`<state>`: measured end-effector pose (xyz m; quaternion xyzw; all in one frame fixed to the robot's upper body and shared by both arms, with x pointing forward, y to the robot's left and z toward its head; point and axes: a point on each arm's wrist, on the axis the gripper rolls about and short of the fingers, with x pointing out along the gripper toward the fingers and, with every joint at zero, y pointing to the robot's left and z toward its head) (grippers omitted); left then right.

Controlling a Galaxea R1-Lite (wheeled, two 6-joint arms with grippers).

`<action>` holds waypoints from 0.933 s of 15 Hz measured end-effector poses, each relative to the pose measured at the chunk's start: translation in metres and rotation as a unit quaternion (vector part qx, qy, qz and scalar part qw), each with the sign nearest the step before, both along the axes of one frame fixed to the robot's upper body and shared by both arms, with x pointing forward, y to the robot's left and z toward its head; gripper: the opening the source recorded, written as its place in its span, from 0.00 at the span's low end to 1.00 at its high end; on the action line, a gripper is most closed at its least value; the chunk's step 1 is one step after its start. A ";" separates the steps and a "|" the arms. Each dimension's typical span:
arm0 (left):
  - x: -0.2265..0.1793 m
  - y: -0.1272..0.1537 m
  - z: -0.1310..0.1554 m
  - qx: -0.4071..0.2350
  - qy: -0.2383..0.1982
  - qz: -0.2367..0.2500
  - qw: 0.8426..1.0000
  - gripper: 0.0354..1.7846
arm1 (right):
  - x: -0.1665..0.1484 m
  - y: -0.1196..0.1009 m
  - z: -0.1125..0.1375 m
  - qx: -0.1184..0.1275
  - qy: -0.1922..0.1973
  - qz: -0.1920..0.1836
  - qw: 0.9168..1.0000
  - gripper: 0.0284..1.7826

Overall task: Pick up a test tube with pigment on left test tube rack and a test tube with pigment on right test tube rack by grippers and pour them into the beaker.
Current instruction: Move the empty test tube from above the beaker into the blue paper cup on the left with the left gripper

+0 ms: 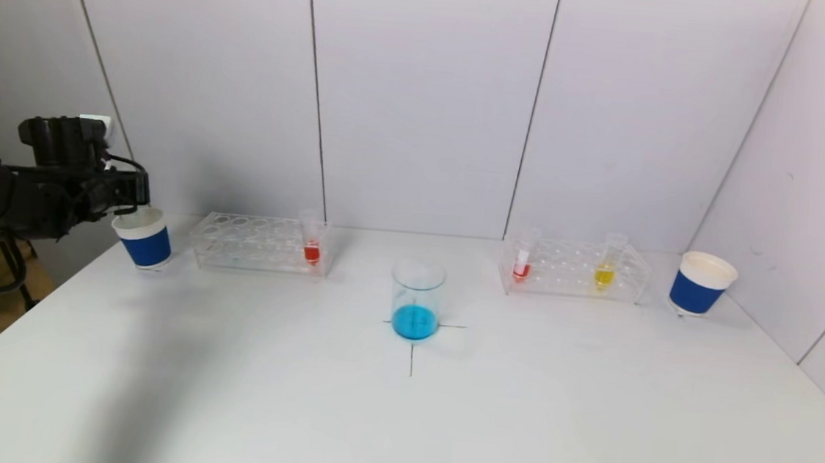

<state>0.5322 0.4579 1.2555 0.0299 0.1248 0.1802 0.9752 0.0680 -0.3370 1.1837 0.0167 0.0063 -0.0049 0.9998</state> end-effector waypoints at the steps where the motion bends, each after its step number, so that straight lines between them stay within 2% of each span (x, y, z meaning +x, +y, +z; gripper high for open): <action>1: -0.001 0.000 -0.002 0.001 0.000 -0.001 1.000 0.23 | 0.000 0.000 0.000 0.000 0.000 0.000 1.000 0.99; 14: -0.004 -0.002 -0.011 -0.001 0.006 -0.002 1.000 0.23 | 0.000 0.000 0.000 0.000 0.000 0.000 1.000 0.99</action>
